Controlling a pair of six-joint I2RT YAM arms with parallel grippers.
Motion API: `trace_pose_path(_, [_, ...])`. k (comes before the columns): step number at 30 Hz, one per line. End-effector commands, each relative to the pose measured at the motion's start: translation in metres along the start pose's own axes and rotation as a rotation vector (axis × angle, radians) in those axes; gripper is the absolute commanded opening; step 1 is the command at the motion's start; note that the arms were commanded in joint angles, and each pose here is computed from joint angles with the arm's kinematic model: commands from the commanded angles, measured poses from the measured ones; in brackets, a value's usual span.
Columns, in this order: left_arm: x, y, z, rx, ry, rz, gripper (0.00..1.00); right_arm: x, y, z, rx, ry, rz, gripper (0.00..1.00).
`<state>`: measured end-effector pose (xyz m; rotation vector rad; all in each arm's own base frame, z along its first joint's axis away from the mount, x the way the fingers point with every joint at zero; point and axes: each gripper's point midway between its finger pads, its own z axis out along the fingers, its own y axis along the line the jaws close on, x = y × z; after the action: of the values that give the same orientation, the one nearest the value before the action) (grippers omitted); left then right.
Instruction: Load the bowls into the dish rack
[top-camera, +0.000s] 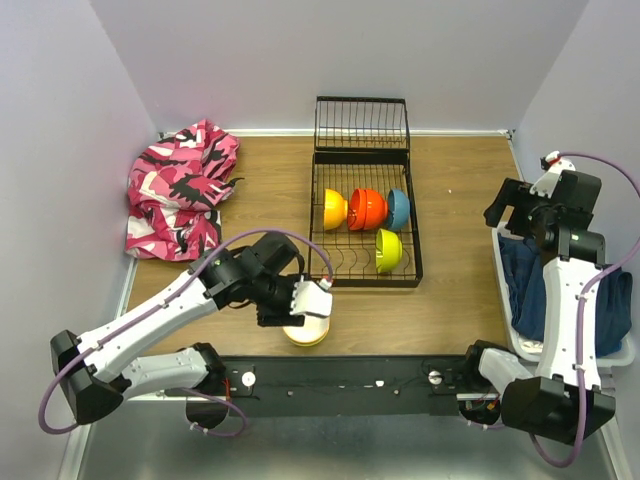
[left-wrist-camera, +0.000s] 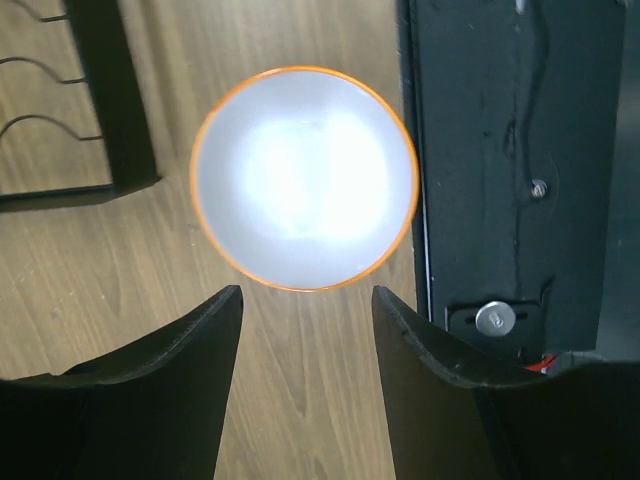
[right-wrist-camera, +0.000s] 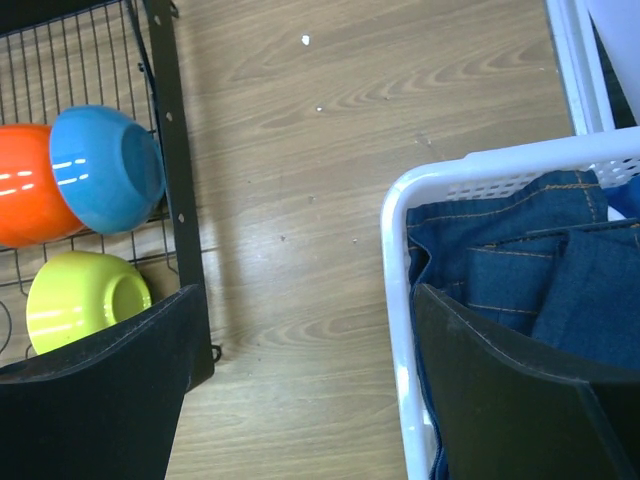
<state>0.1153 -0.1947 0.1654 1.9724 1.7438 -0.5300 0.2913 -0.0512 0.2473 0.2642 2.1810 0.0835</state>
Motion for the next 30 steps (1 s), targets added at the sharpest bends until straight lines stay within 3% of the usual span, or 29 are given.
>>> trace_pose_path(1, [0.017,-0.016,0.012,0.067,0.074,0.123,0.63,0.001,0.006,-0.005,-0.036,-0.029,-0.017,0.93])
trace_pose_path(6, [0.022,-0.025,0.032,0.124,0.096,0.162,0.59,0.005,0.001,-0.007,-0.013,-0.024,-0.028,0.95])
trace_pose_path(14, [0.026,-0.047,0.057,0.198,0.111,0.225,0.43,0.006,-0.004,-0.011,0.021,-0.022,-0.033,0.95])
trace_pose_path(21, [0.026,-0.045,0.069,0.169,0.107,0.257,0.32,0.009,-0.005,-0.009,0.027,-0.013,-0.022,0.95])
trace_pose_path(24, [0.030,-0.044,0.072,0.161,0.115,0.282,0.25,0.008,-0.004,-0.007,0.023,-0.013,-0.016,0.95])
trace_pose_path(30, [0.018,-0.043,0.058,0.156,0.094,0.287,0.00,0.005,-0.005,-0.006,0.024,-0.013,-0.016,0.95])
